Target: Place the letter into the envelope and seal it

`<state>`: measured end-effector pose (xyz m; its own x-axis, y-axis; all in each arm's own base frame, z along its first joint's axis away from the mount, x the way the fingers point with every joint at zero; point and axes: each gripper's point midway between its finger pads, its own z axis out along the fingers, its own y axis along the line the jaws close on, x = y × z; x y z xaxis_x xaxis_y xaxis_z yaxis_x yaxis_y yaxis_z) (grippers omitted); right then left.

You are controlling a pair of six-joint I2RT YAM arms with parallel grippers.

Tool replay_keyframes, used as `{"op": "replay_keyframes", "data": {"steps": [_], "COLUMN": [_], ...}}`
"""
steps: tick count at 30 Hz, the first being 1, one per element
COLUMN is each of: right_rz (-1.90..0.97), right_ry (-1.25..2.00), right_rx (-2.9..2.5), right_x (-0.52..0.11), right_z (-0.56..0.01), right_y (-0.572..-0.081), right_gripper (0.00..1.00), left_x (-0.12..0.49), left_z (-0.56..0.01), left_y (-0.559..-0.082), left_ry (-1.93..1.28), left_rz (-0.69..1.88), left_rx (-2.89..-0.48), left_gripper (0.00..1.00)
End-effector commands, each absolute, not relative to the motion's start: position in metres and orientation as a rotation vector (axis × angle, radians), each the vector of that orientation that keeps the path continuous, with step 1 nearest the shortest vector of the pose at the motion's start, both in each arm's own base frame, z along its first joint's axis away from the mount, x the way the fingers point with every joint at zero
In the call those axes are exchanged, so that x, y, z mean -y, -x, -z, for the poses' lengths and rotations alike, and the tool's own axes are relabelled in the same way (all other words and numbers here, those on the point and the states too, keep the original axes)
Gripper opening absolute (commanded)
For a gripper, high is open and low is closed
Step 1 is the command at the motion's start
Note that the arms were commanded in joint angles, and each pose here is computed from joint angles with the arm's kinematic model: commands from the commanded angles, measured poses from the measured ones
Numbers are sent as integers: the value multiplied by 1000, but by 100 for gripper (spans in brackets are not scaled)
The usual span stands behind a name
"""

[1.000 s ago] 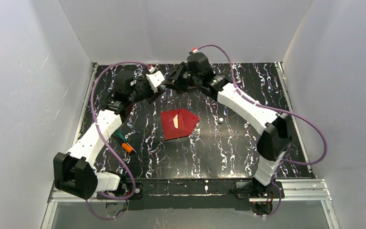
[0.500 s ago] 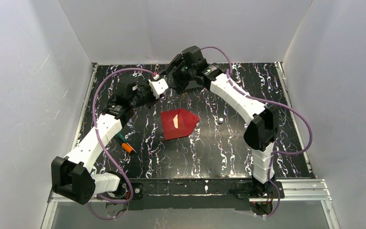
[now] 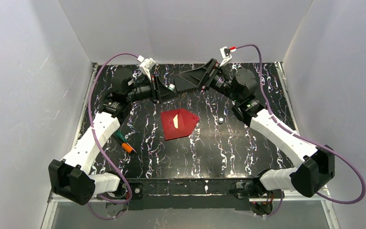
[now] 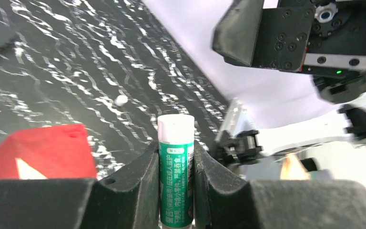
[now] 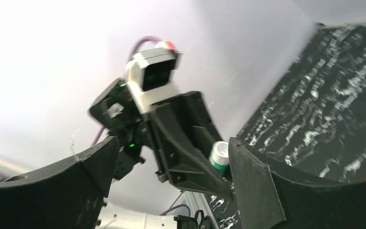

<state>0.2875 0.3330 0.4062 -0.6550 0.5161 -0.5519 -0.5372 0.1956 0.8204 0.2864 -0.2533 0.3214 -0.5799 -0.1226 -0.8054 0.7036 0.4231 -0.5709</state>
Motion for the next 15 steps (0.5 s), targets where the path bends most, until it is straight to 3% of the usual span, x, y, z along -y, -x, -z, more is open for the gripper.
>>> {"op": "replay_keyframes", "data": {"steps": [1,10,15], "right_rz": [-1699,-1608,-1655], "right_ry": [298,230,265], "right_rx": [-1455,-1581,-1647], "right_x": [-341,-341,-355], "right_z": [-443,-426,-418], "right_y": [-254,-269,-270], "right_gripper": [92,90,77], "left_x": [264,262,260], "left_z": [-353,-353,-358], "left_y": [-263,-253,-248], "left_ry": [-417,-488,-585], "left_rz": [1509,1496,1456], "left_rx": [-1861,-1822,-1744], "left_gripper": [0,0,0]}}
